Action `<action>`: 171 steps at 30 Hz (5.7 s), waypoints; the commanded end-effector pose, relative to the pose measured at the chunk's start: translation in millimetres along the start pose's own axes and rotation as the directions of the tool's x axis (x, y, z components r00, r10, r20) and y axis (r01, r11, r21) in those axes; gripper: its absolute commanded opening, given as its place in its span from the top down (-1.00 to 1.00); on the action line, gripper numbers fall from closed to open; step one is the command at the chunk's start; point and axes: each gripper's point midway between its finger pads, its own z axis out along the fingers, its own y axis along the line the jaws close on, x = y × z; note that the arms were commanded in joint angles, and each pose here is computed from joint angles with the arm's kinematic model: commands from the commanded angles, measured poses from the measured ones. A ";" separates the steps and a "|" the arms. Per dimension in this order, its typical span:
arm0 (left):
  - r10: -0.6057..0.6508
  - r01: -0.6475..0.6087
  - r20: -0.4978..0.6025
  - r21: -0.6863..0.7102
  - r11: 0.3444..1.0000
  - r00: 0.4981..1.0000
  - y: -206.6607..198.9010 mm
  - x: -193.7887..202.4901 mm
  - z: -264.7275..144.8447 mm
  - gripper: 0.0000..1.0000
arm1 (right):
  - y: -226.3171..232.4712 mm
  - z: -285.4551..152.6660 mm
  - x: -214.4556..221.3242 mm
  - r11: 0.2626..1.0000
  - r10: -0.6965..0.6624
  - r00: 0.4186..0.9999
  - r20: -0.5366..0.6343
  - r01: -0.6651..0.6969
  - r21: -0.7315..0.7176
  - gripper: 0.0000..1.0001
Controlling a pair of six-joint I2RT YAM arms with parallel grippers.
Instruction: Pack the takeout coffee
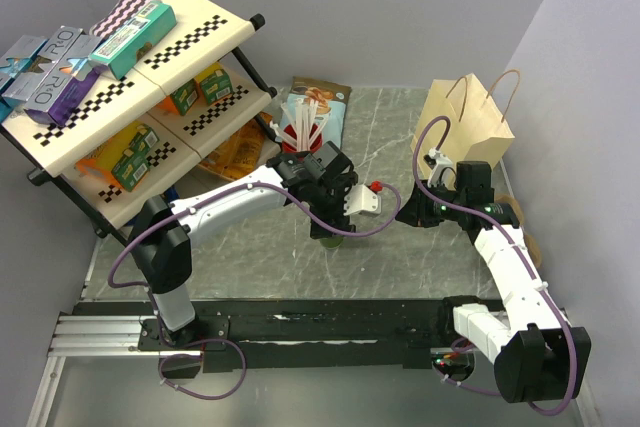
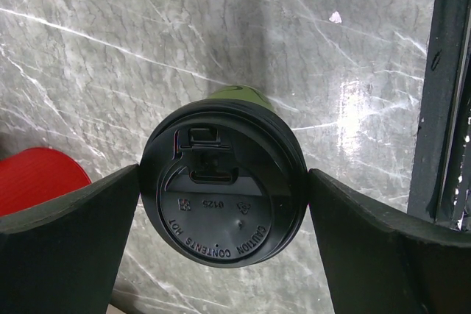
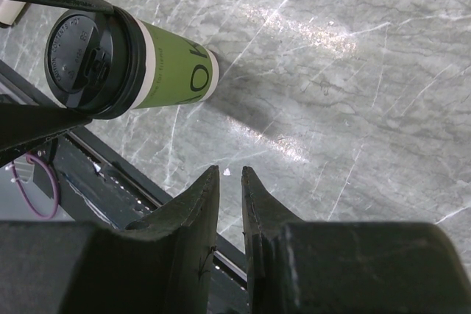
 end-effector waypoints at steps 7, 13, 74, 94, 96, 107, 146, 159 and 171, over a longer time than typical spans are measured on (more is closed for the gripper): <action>-0.056 0.056 0.073 0.011 0.998 0.996 4.8 -14.2 -7.3 -0.99 | -1.2 0.1 -5.0 1.000 0.010 1.000 0.020 -0.010 -0.003 0.47; -0.089 0.086 0.089 0.032 0.996 0.992 5.0 -14.4 -11.4 -0.99 | -1.7 0.6 -5.6 1.000 0.010 1.000 0.015 -0.010 -0.003 0.47; -0.187 0.193 0.135 -0.030 0.981 0.973 10.7 -6.9 0.3 -0.99 | 60.2 49.9 -17.5 0.915 0.190 0.969 -0.160 -0.234 -0.328 -0.64; -0.213 0.218 0.138 -0.019 0.976 0.967 6.1 -2.9 -3.5 -0.99 | 57.7 97.7 1.1 0.904 0.257 0.912 -0.319 -0.344 -0.253 -0.84; -0.214 0.218 0.141 -0.021 0.976 0.967 6.7 -3.9 -4.1 -0.99 | 50.1 101.2 6.0 0.918 0.253 0.911 -0.325 -0.333 -0.217 -0.83; -0.206 0.207 0.171 0.011 0.978 0.963 3.7 -14.0 -10.3 -0.99 | 38.1 100.4 18.8 0.938 0.246 0.910 -0.334 -0.311 -0.155 -0.79; -0.874 0.735 0.234 0.473 0.485 0.426 -2.7 15.6 -49.1 -0.72 | 52.3 111.8 -2.5 0.966 0.123 0.933 -0.337 -0.191 -0.177 -0.75; -0.926 0.790 0.129 0.487 0.371 0.356 -5.0 32.8 -18.1 -0.50 | 50.3 110.4 6.5 0.968 0.118 0.930 -0.348 -0.186 -0.169 -0.74; -0.949 0.806 0.060 0.513 0.295 0.309 -4.6 37.4 -0.4 -0.44 | 47.5 109.4 12.2 0.969 0.120 0.932 -0.341 -0.185 -0.164 -0.74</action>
